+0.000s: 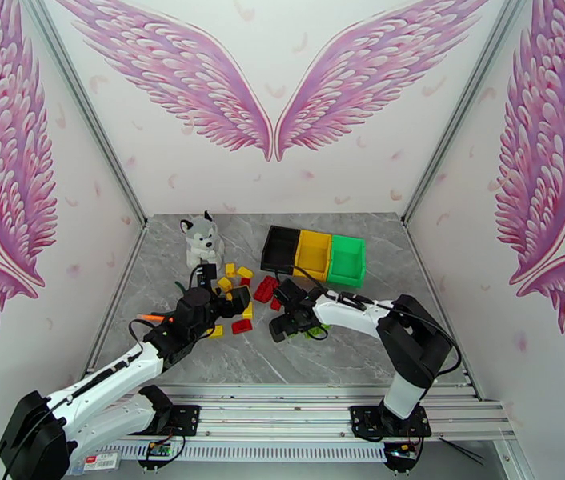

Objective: Sort the legos into containers by color

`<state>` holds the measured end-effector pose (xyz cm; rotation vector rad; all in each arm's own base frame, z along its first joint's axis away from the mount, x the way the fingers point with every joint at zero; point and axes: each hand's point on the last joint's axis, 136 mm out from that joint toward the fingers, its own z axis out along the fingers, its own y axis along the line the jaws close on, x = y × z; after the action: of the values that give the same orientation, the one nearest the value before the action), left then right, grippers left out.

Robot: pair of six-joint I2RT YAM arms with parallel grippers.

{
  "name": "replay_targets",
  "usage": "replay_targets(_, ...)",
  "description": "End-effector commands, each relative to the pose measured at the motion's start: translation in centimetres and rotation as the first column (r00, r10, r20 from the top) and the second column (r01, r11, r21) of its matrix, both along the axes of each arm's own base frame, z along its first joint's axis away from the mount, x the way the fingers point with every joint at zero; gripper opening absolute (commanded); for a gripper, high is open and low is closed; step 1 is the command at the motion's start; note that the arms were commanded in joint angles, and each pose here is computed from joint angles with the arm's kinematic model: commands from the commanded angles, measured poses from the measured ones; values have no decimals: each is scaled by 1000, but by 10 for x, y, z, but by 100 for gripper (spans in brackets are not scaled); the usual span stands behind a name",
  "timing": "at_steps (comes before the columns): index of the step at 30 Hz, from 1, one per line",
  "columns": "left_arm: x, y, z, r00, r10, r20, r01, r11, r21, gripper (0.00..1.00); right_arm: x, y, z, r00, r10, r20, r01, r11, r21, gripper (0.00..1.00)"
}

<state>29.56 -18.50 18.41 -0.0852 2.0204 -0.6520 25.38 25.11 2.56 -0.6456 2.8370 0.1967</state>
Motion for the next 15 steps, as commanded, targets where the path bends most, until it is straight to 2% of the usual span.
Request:
replay_targets(1, -3, 3, -8, 1000, -1, -26, 1, 1000, -6, 99, 0, -7, 7, 1000, 14, 12, -13, 998, -55, 95)
replay_targets(6, -3, 5, -10, 999, 4, -32, -4, 1000, -10, 99, 2, -10, 6, 1000, 6, 20, -4, 997, -76, 79)
replay_targets(15, -3, 3, -13, 999, -4, -38, 3, 1000, -21, 99, 7, -12, 5, 999, -9, 36, 12, 995, -94, 59)
